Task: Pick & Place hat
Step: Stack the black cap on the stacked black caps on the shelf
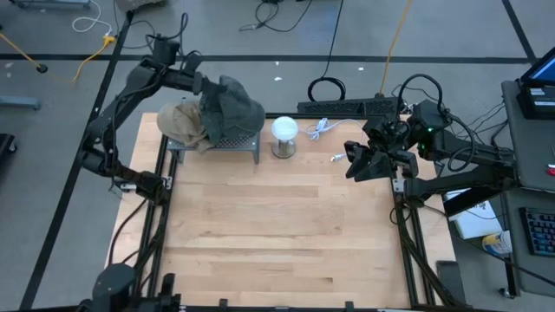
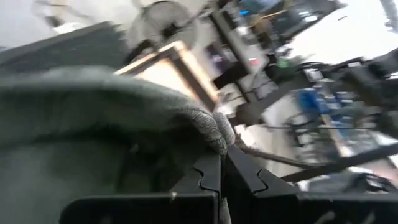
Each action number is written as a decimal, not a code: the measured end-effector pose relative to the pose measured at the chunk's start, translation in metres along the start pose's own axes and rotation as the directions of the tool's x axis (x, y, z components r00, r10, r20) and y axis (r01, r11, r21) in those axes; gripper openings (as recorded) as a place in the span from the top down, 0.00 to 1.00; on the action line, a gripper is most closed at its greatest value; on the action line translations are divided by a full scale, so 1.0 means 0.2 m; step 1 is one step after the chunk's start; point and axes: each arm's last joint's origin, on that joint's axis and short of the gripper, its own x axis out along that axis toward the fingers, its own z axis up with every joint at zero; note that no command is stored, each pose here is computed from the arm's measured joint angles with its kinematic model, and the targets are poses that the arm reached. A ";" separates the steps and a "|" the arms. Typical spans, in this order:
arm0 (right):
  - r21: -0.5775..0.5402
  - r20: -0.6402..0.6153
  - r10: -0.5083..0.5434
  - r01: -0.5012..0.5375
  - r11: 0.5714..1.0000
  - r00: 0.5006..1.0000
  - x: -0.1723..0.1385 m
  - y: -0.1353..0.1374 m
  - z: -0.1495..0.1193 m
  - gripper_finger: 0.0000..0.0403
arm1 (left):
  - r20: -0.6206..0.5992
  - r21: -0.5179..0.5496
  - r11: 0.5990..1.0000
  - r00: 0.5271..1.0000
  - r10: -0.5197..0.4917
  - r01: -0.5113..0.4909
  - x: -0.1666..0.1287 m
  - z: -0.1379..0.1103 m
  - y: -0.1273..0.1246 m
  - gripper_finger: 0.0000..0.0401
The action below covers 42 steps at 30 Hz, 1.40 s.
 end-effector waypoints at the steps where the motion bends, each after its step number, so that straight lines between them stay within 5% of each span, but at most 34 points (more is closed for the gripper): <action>1: -0.002 0.000 0.000 0.000 1.000 1.000 0.00 0.00 0.00 0.74 | -0.006 -0.002 0.999 0.999 0.035 -0.035 -0.01 -0.02 0.00 0.99; 5: -0.005 0.000 0.000 0.000 1.000 1.000 0.00 0.00 0.00 0.74 | -0.026 -0.009 0.978 0.977 0.210 -0.210 -0.04 -0.07 -0.02 0.99; 14: -0.031 0.000 0.000 0.000 1.000 1.000 0.00 0.00 0.00 0.74 | -0.009 -0.094 0.910 0.914 0.405 -0.404 -0.15 -0.12 -0.07 0.99; 26: -0.034 0.000 0.000 0.000 0.999 1.000 0.00 0.00 0.00 0.74 | -0.145 -0.091 0.851 0.852 0.503 -0.517 -0.14 -0.21 -0.09 0.99; 30: -0.037 0.000 0.000 0.000 0.999 1.000 0.00 0.00 0.00 0.74 | -0.158 -0.075 0.859 0.856 0.491 -0.507 -0.12 -0.22 -0.10 0.99; 42: -0.039 0.004 -0.007 0.007 0.999 1.000 -0.01 -0.01 0.01 0.74 | -0.112 -0.140 0.846 0.857 0.503 -0.515 -0.13 -0.21 -0.13 0.82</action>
